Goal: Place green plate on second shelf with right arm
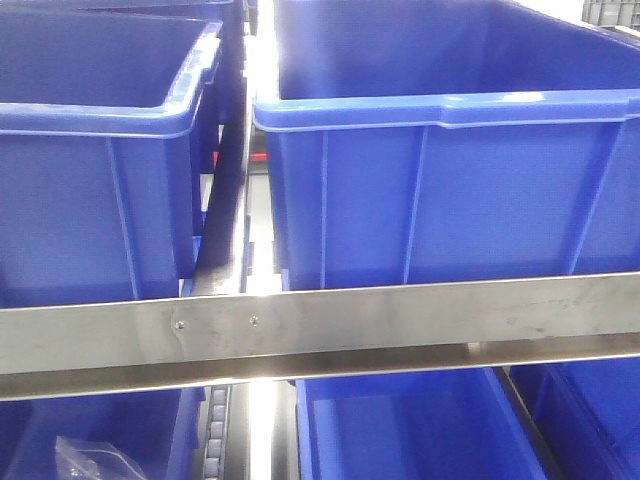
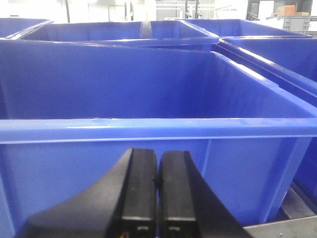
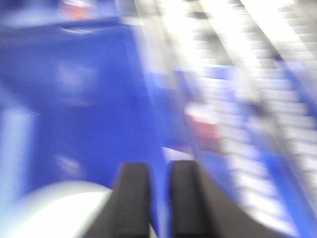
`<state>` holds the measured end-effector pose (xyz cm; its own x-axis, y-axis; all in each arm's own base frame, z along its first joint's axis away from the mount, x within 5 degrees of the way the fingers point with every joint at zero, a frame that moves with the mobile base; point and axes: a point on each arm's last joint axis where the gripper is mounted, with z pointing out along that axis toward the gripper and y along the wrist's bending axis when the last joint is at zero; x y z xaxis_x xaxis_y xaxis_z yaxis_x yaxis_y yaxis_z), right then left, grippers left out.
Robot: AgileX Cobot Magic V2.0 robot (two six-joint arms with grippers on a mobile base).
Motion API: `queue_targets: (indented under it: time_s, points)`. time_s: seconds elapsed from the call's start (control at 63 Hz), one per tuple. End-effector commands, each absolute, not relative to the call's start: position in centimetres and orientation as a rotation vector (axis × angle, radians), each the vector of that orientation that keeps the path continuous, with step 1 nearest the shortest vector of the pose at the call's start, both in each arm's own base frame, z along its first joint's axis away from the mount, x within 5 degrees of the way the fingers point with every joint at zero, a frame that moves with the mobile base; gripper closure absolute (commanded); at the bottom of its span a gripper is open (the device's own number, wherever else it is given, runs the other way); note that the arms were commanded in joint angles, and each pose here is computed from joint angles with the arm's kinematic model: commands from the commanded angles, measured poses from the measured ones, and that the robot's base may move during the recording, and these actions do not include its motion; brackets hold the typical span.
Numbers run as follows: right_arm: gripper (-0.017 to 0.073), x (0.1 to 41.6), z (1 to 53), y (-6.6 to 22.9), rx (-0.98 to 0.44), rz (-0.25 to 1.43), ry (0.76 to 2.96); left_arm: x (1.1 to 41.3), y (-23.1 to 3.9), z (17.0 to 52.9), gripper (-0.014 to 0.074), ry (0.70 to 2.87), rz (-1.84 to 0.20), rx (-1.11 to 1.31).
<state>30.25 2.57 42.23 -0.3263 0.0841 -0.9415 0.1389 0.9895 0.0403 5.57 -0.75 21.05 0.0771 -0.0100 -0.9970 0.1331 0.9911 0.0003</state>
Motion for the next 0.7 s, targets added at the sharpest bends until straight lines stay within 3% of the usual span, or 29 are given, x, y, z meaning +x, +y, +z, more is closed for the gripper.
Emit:
queue_targets:
  time_s: [0.0,0.349,0.683]
  points:
    - [0.0531,25.6,45.3,1.5,0.087,-0.129,1.812,5.6,-0.7,20.5,0.0463,1.432,-0.116,0.089]
    - [0.0536,15.4,43.2,-0.1,0.127,-0.085,1.770,5.6,-0.7,20.5,0.0463,1.432,-0.116,0.089]
    - [0.0536,14.4,42.5,-0.4,0.147,-0.100,1.797,5.6,-0.7,20.5,0.0463,1.432,-0.116,0.089]
